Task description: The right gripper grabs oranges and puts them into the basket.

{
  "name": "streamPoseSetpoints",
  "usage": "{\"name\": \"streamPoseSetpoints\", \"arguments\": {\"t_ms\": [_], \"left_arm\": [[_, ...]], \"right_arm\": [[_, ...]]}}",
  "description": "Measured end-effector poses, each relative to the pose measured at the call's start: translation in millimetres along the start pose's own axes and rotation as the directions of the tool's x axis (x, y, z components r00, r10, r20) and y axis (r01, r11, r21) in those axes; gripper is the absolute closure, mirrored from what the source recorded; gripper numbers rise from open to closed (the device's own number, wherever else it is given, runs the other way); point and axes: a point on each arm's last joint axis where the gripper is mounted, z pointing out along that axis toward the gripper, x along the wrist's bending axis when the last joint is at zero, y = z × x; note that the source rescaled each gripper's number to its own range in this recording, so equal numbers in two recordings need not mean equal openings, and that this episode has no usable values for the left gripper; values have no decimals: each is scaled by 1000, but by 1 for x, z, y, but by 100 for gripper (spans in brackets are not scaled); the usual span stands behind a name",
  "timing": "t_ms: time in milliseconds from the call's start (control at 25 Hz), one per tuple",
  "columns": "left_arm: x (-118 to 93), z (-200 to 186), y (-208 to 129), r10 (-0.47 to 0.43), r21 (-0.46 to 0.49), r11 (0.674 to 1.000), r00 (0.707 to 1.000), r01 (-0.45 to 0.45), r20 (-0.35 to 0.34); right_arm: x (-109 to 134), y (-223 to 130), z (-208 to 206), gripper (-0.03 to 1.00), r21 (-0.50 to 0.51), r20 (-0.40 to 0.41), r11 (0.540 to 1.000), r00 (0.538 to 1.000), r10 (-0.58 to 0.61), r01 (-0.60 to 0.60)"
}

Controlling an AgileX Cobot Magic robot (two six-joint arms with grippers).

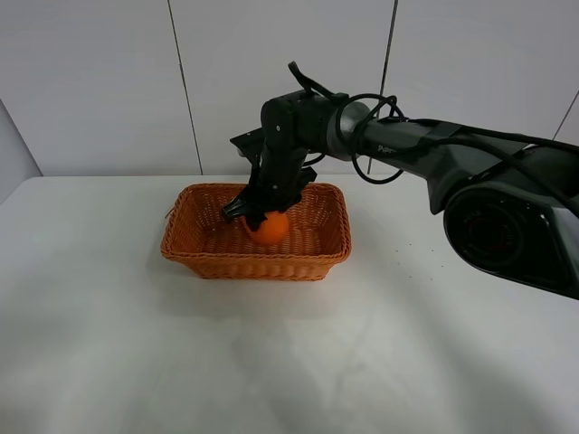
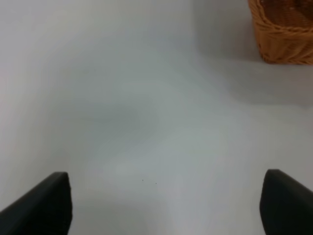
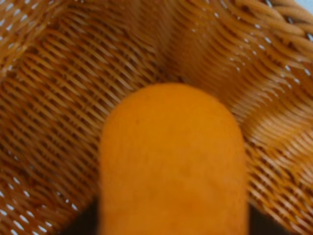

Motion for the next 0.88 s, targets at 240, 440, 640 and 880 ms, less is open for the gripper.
{"name": "streamPoseSetpoints", "arguments": {"t_ms": [240,440,640,880], "left_arm": [[0,0,0,0,0,1000,1000,0,0],[0,0,0,0,0,1000,1000,0,0],[0,0,0,0,0,1000,1000,0,0],[0,0,0,0,0,1000,1000,0,0]], "right_arm": [[0,1,-9,2,43,-2,999,1000,-13,14],[1,20,-49,1,9,-4,1000,1000,-13,13],[-9,33,-107,1,-98,2,995,1000,20,-20],[-56,32,-136,1,-146,48,985,994,98,-90]]}}
